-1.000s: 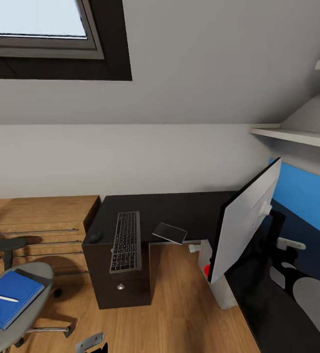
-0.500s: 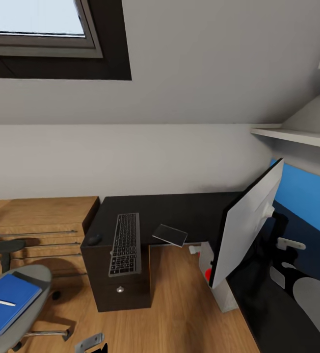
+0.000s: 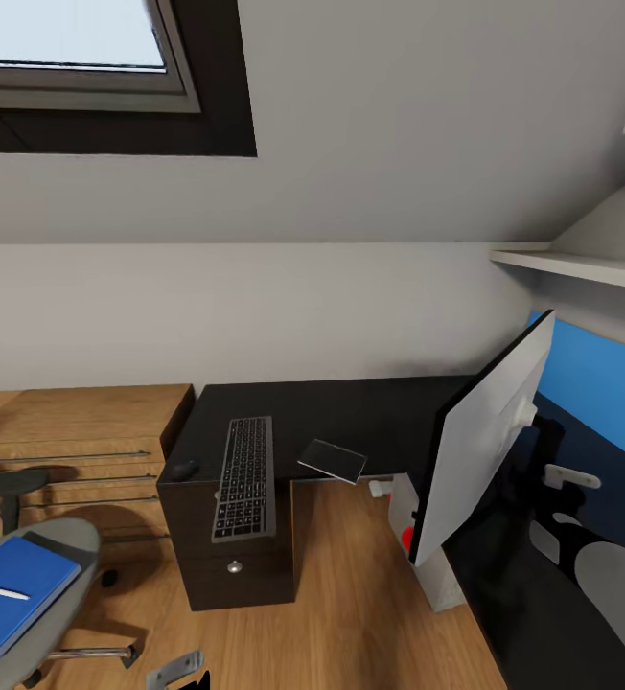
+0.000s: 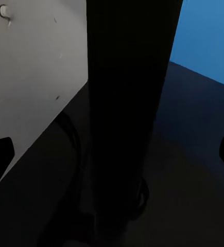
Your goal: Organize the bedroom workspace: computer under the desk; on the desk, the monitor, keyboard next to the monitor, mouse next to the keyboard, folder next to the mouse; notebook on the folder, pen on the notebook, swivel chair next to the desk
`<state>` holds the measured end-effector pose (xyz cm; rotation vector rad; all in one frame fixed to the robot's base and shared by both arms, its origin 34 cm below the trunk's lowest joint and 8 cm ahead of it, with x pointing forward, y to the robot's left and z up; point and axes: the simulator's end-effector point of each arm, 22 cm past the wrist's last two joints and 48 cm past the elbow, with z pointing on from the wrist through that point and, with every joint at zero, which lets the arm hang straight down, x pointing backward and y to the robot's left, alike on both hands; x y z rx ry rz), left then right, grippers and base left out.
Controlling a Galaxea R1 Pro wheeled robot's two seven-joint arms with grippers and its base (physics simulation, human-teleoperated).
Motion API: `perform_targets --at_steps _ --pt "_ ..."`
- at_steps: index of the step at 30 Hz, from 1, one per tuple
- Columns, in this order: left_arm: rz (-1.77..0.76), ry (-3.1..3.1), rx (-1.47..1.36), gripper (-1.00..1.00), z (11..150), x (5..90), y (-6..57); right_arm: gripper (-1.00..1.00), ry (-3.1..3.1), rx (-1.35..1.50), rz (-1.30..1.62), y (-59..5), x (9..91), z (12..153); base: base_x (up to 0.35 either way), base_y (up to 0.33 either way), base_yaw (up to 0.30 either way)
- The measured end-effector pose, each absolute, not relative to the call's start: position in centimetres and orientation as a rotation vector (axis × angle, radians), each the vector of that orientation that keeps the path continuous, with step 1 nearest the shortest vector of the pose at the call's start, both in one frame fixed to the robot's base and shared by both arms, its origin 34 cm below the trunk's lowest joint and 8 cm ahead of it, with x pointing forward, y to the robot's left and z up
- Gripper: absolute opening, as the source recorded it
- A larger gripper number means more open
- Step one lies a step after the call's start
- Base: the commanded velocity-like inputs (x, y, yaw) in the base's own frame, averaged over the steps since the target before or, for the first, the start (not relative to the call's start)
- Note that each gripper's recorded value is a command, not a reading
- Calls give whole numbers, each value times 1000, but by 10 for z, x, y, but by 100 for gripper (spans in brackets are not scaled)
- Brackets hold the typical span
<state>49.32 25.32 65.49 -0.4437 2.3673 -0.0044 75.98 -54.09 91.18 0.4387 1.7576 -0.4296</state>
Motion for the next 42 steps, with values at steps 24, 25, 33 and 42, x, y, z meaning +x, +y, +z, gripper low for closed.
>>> perform_targets --at_steps 24,25,33,42 --pt "-4 2368 -443 100 655 493 253 100 1755 464 -458 -549 756 913 68 0 0" --pt "-4 2368 -442 100 655 493 253 100 1755 464 -458 -549 756 913 30 0 0" --pt "-4 2369 -442 100 654 492 253 100 1755 464 -458 -549 756 913 37 -19 0" --pt "7 2378 -442 100 651 489 256 100 1753 472 -457 -550 755 913 62 -45 0"
